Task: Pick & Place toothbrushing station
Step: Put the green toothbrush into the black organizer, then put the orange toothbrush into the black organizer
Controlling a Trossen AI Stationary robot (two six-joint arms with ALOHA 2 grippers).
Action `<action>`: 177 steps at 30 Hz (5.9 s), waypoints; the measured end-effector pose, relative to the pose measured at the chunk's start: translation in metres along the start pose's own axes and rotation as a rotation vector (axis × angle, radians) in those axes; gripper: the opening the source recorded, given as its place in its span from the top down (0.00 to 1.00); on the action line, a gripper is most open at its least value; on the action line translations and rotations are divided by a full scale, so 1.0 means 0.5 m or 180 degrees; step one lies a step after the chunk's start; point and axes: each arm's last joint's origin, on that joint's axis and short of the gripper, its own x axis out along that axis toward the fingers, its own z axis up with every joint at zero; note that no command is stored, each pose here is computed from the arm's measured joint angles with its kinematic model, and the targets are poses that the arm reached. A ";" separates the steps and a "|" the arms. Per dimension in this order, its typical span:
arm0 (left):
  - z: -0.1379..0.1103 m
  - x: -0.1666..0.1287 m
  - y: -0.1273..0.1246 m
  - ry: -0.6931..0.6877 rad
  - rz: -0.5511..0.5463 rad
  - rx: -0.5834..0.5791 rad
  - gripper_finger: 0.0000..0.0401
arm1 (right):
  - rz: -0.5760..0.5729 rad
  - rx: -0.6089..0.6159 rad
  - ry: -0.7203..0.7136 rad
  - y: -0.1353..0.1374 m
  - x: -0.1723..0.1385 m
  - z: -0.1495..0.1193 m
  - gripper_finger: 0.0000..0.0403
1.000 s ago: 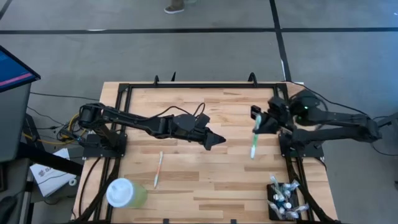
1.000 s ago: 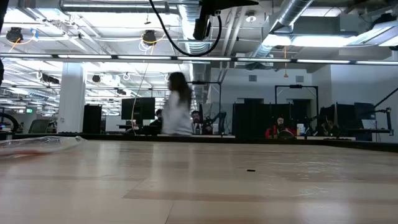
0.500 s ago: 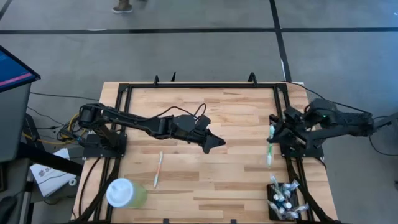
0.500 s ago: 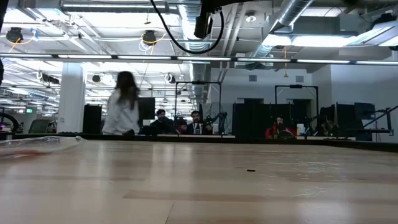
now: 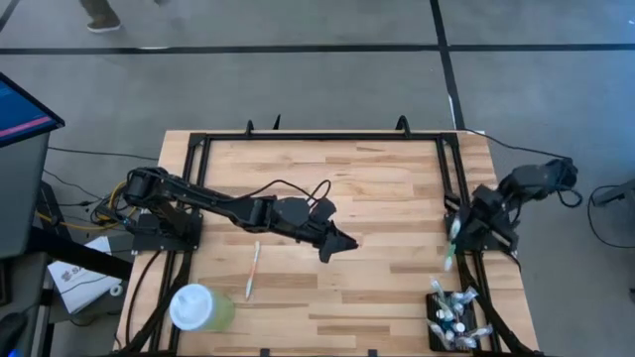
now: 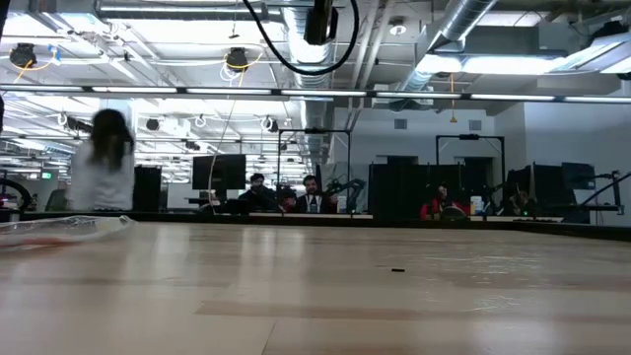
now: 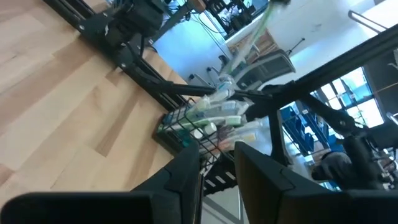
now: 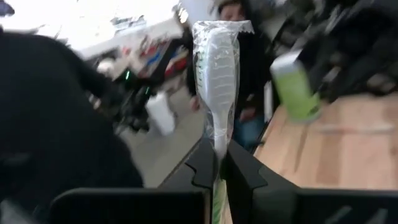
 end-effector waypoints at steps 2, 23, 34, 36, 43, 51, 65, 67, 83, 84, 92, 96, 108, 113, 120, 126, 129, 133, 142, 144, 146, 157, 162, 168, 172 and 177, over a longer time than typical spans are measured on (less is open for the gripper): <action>0.000 0.000 0.000 -0.0033 0.0028 -0.0002 0.76 | 0.0110 0.0011 0.0174 0.002 0.012 -0.011 0.98; 0.011 -0.001 0.009 -0.0556 0.0392 -0.0361 0.76 | 0.0757 -0.0492 0.0470 0.043 0.027 -0.111 0.98; 0.015 -0.001 0.010 -0.0648 0.0402 -0.0476 0.76 | 0.0654 -0.0444 0.0206 0.015 0.017 -0.190 0.98; 0.018 -0.001 0.012 -0.0664 0.0400 -0.0491 0.76 | 0.0618 -0.0454 0.0214 0.012 0.017 -0.198 0.98; 0.022 -0.001 0.015 -0.0674 0.0399 -0.0535 0.76 | 0.0492 -0.0420 0.0293 0.004 0.023 -0.225 0.98; 0.023 -0.001 0.014 -0.0687 0.0377 -0.0539 0.76 | 0.0395 -0.0338 0.0333 -0.001 0.028 -0.241 0.98; 0.021 -0.001 0.011 -0.0676 0.0365 -0.0536 0.76 | 0.0323 -0.0205 0.0326 -0.024 0.045 -0.323 0.98; 0.021 -0.001 0.011 -0.0676 0.0365 -0.0536 0.76 | 0.0308 -0.0220 0.0364 -0.028 0.046 -0.332 0.98; 0.020 -0.001 0.011 -0.0634 0.0333 -0.0555 0.76 | 0.0286 0.0114 0.0665 -0.021 0.051 -0.354 0.92; 0.020 -0.001 0.010 -0.0632 0.0332 -0.0555 0.76 | 0.0273 0.0165 0.0681 -0.021 0.051 -0.355 0.92; 0.020 -0.001 0.010 -0.0633 0.0333 -0.0546 0.76 | 0.0233 0.0278 0.0736 -0.021 0.053 -0.359 0.90; 0.017 -0.001 0.008 -0.0619 0.0323 -0.0543 0.76 | 0.0236 0.0278 0.0737 -0.021 0.053 -0.359 0.91; 0.016 -0.001 0.008 -0.0620 0.0326 -0.0535 0.76 | 0.0245 0.0282 0.0738 -0.021 0.053 -0.359 0.91; 0.017 -0.001 0.008 -0.0629 0.0332 -0.0536 0.76 | 0.0243 0.0258 0.0737 -0.021 0.053 -0.359 0.92; 0.017 -0.001 0.008 -0.0629 0.0329 -0.0548 0.76 | 0.0173 0.0228 0.0704 -0.025 0.056 -0.358 0.91; 0.017 -0.001 0.008 -0.0629 0.0328 -0.0551 0.76 | 0.0124 0.0292 0.0681 -0.028 0.058 -0.356 0.84; 0.017 -0.001 0.008 -0.0628 0.0327 -0.0552 0.76 | 0.0124 0.0298 0.0679 -0.028 0.058 -0.356 0.80; 0.017 -0.001 0.008 -0.0627 0.0326 -0.0552 0.76 | 0.0109 0.0425 0.0678 -0.028 0.058 -0.356 0.74; 0.016 -0.001 0.008 -0.0619 0.0321 -0.0553 0.76 | 0.0274 0.0547 0.0389 -0.018 0.060 -0.338 0.57; 0.016 -0.001 0.008 -0.0619 0.0321 -0.0553 0.76 | 0.0341 0.0499 0.0278 -0.014 0.060 -0.330 0.54; 0.016 -0.001 0.008 -0.0619 0.0321 -0.0553 0.76 | 0.0408 0.0423 0.0156 -0.010 0.060 -0.322 0.53; 0.017 -0.001 0.008 -0.0629 0.0329 -0.0542 0.76 | 0.0393 0.0871 -0.0559 -0.001 0.056 -0.276 0.60; 0.017 -0.001 0.008 -0.0662 0.0352 -0.0541 0.76 | 0.0392 0.2020 -0.0446 0.006 0.057 -0.259 0.81; 0.018 -0.001 0.009 -0.0665 0.0357 -0.0534 0.76 | 0.0135 0.2799 -0.0264 0.023 0.058 -0.220 0.97; 0.018 -0.001 0.009 -0.0667 0.0359 -0.0530 0.76 | -0.0371 0.3311 -0.0029 0.026 0.057 -0.207 0.99; 0.018 -0.001 0.009 -0.0684 0.0379 -0.0471 0.76 | -0.0779 0.3621 0.0398 0.029 0.060 -0.214 1.00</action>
